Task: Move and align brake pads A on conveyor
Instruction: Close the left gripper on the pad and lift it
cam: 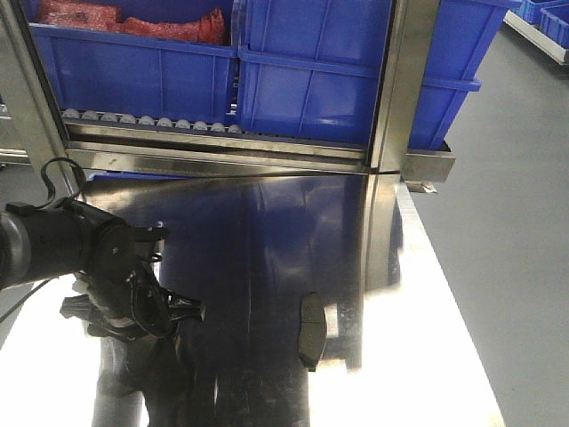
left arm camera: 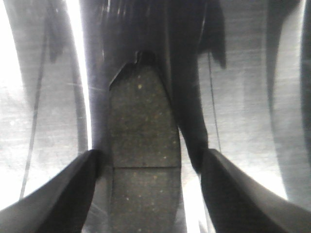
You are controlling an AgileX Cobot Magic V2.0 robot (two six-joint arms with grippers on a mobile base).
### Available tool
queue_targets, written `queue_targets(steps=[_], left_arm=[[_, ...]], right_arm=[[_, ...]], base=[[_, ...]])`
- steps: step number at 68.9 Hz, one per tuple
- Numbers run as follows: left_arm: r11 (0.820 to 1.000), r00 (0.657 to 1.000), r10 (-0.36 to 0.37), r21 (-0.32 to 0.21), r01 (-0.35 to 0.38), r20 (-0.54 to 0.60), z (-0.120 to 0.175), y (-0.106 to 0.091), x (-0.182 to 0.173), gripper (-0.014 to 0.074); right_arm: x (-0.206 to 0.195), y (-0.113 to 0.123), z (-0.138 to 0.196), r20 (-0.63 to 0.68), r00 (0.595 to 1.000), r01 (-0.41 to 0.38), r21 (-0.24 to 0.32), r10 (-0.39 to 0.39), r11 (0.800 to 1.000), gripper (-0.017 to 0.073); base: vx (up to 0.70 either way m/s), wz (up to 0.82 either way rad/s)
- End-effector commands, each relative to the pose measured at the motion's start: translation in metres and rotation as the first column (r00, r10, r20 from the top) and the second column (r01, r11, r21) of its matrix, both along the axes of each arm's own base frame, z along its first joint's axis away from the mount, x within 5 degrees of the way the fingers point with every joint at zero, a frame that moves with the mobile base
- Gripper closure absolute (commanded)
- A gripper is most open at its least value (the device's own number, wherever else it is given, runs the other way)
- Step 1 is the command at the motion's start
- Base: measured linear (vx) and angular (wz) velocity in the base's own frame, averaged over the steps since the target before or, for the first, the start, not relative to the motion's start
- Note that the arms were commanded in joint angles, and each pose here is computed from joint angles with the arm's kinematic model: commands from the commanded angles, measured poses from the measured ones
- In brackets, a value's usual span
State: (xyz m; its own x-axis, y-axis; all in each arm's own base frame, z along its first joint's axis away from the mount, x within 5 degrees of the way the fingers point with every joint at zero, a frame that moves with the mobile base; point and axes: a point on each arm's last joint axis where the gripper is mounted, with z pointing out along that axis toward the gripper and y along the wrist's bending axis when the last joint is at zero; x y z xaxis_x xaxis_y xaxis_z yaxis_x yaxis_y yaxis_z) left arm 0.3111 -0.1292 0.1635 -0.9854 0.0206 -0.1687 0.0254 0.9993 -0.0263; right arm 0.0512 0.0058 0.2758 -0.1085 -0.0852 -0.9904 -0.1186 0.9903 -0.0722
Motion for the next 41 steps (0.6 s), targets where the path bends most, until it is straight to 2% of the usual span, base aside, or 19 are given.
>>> queue_targets(steps=[1, 8, 14, 21, 34, 41], left_arm=[[0.999, 0.998, 0.012, -0.034, -0.01, 0.057, 0.0184, -0.0037, 0.0036, 0.0151], [0.999, 0.998, 0.007, -0.033, -0.005, 0.06, 0.0191, -0.0036, 0.0036, 0.0164], [0.999, 0.998, 0.004, -0.033, -0.002, 0.061, 0.0192, -0.0037, 0.0036, 0.0213], [0.999, 0.997, -0.025, -0.031, 0.027, 0.075, 0.0194, -0.0042, 0.0047, 0.0325], [0.998, 0.993, -0.054, -0.034, 0.058, 0.102, 0.0207, -0.0051, 0.0066, 0.0594], [0.997, 0.99, -0.071, -0.026, 0.074, 0.118, 0.0249, -0.0042, 0.0063, 0.0601]], right_arm=[[0.0002, -0.0006, 0.015, 0.096, 0.995, 0.009, 0.002, -0.009, 1.0, 0.013], [0.0002, -0.0006, 0.015, 0.096, 0.995, 0.009, 0.002, -0.009, 1.0, 0.013], [0.0002, -0.0006, 0.015, 0.096, 0.995, 0.009, 0.002, -0.009, 1.0, 0.013], [0.0002, -0.0006, 0.015, 0.096, 0.995, 0.009, 0.002, -0.009, 1.0, 0.013], [0.0002, -0.0006, 0.015, 0.096, 0.995, 0.009, 0.002, -0.009, 1.0, 0.013], [0.0002, -0.0006, 0.015, 0.096, 0.995, 0.009, 0.002, -0.009, 1.0, 0.013]], base=[[0.0, 0.0], [0.0, 0.0], [0.0, 0.0], [0.0, 0.0], [0.0, 0.0], [0.0, 0.0]])
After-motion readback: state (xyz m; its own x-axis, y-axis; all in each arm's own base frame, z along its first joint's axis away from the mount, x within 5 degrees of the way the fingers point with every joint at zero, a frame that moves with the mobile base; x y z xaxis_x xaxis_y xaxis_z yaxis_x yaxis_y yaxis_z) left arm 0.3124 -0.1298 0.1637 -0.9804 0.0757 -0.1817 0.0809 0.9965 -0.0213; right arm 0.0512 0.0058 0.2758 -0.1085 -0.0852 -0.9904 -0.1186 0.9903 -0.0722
